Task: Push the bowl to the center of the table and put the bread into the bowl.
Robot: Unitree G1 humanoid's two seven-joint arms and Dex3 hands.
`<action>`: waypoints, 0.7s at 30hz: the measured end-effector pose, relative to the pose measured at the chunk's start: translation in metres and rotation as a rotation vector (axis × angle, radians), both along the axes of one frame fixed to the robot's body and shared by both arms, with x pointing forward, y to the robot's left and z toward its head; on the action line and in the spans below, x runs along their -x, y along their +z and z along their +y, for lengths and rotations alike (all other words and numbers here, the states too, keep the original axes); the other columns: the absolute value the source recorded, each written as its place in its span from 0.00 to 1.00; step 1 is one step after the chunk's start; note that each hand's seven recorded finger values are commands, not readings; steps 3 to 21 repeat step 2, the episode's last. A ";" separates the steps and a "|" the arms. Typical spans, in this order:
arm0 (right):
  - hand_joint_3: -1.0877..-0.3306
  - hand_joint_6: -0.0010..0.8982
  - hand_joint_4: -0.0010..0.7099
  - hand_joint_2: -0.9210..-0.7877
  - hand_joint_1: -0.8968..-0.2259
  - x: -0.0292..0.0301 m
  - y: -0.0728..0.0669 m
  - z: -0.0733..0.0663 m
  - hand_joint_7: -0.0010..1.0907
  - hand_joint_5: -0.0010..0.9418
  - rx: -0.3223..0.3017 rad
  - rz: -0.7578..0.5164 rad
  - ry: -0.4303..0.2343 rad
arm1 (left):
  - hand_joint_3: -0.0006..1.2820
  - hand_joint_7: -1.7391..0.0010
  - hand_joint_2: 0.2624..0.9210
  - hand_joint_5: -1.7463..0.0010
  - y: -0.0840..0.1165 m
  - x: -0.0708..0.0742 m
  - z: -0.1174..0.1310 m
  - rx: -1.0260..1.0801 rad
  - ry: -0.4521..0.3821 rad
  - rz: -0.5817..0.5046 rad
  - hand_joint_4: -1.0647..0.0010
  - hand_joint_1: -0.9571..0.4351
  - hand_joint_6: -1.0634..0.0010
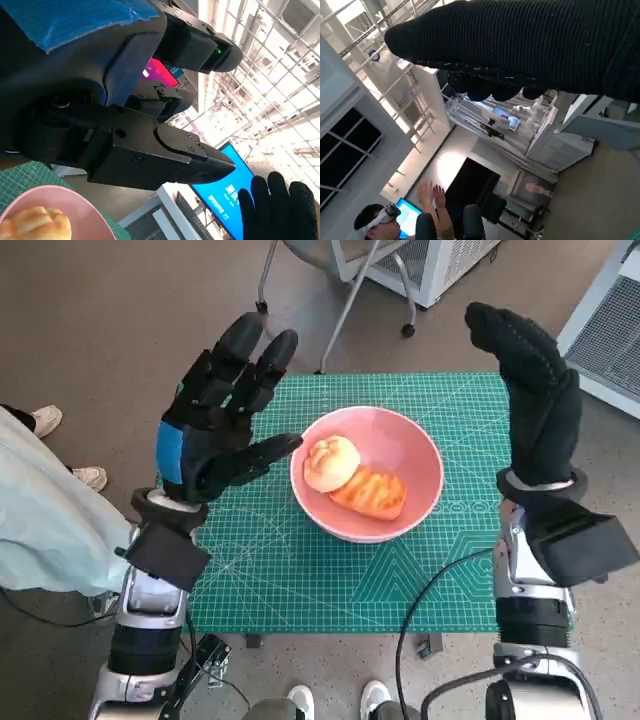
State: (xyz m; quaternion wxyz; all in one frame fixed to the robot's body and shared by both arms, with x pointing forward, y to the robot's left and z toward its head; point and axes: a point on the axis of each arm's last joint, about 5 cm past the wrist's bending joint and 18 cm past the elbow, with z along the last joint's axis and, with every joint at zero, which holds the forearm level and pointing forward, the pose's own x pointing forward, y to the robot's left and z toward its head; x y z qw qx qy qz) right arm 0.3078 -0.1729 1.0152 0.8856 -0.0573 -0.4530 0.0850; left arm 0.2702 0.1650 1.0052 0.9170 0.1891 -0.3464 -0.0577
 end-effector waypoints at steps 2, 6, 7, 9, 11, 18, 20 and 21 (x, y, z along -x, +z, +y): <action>0.51 0.12 0.52 0.00 0.43 -0.0003 0.000 0.000 0.62 0.01 0.001 0.002 0.001 | 0.02 1.00 1.00 0.99 0.000 0.000 -0.001 0.006 0.000 -0.001 0.65 0.66 0.56; 0.51 0.12 0.52 0.00 0.43 -0.0003 0.000 0.000 0.62 0.01 0.001 0.002 0.001 | 0.02 1.00 1.00 0.99 0.000 0.000 -0.001 0.006 0.000 -0.001 0.65 0.66 0.56; 0.51 0.12 0.52 0.00 0.43 -0.0003 0.000 0.000 0.62 0.01 0.001 0.002 0.001 | 0.02 1.00 1.00 0.99 0.000 0.000 -0.001 0.006 0.000 -0.001 0.65 0.66 0.56; 0.51 0.12 0.52 0.00 0.43 -0.0003 0.000 0.000 0.62 0.01 0.001 0.002 0.001 | 0.02 1.00 1.00 0.99 0.000 0.000 -0.001 0.006 0.000 -0.001 0.65 0.66 0.56; 0.51 0.12 0.52 0.00 0.43 -0.0003 0.000 0.000 0.62 0.01 0.001 0.002 0.001 | 0.02 1.00 1.00 0.99 0.000 0.000 -0.001 0.006 0.000 -0.001 0.65 0.66 0.56; 0.51 0.12 0.52 0.00 0.43 -0.0003 0.000 0.000 0.62 0.01 0.001 0.002 0.001 | 0.02 1.00 1.00 0.99 0.000 0.000 -0.001 0.006 0.000 -0.001 0.65 0.66 0.56; 0.51 0.12 0.52 0.00 0.43 -0.0003 0.000 0.000 0.62 0.01 0.001 0.002 0.001 | 0.02 1.00 1.00 0.99 0.000 0.000 -0.001 0.006 0.000 -0.001 0.65 0.66 0.56; 0.51 0.12 0.52 0.00 0.43 -0.0003 0.000 0.000 0.62 0.01 0.001 0.002 0.001 | 0.02 1.00 1.00 0.99 0.000 0.000 -0.001 0.006 0.000 -0.001 0.65 0.66 0.56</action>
